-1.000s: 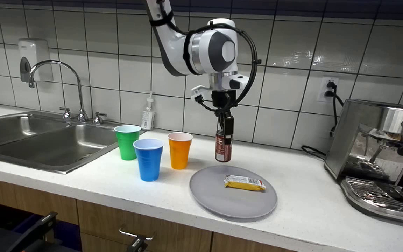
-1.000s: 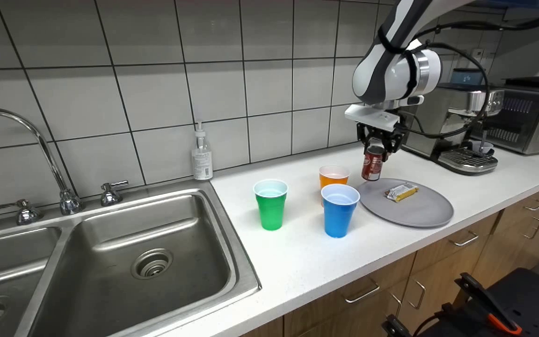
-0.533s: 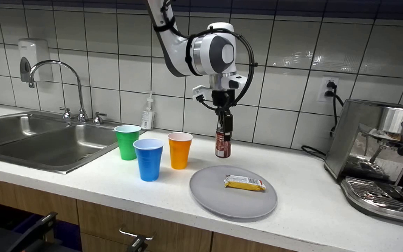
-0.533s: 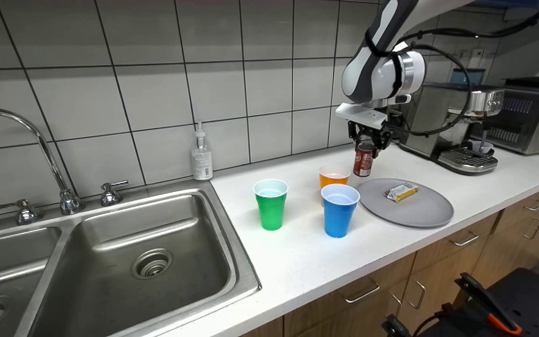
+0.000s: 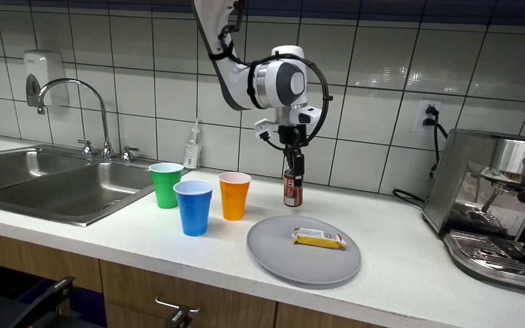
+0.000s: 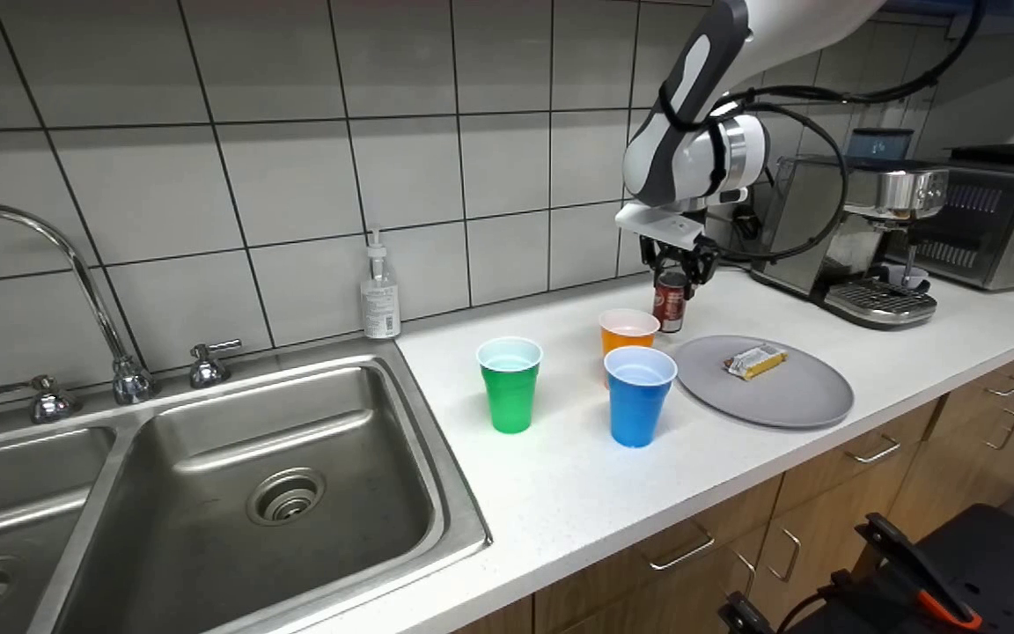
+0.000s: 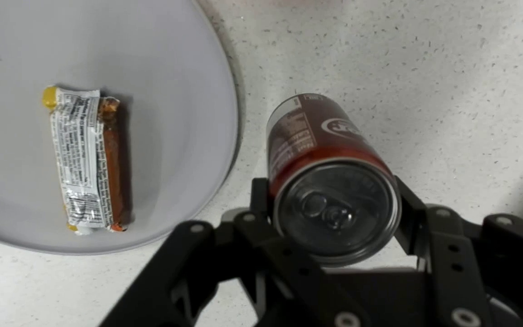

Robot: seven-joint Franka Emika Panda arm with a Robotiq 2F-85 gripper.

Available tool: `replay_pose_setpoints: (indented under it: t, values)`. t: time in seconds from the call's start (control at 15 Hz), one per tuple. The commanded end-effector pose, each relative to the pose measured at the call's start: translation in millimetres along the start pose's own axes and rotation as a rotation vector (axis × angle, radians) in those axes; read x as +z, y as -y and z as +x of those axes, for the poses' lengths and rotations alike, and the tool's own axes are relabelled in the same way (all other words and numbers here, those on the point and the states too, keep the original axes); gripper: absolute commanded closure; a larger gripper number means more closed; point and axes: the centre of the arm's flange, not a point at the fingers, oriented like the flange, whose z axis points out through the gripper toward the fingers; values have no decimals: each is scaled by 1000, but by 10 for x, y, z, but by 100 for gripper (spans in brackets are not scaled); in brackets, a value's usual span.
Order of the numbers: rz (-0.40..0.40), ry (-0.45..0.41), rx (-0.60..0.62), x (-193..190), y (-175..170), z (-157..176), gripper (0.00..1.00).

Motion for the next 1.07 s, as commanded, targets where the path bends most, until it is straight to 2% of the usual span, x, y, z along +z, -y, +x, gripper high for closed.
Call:
replay_pose_setpoints:
  t: [0.0, 0.87, 0.93, 1.0]
  values:
    - [-8, -13, 23, 67, 228, 93, 62]
    - [-48, 16, 32, 231, 317, 142, 62]
    - [-53, 17, 31, 236, 320, 141, 12]
    - [-55, 17, 29, 241, 323, 140, 11]
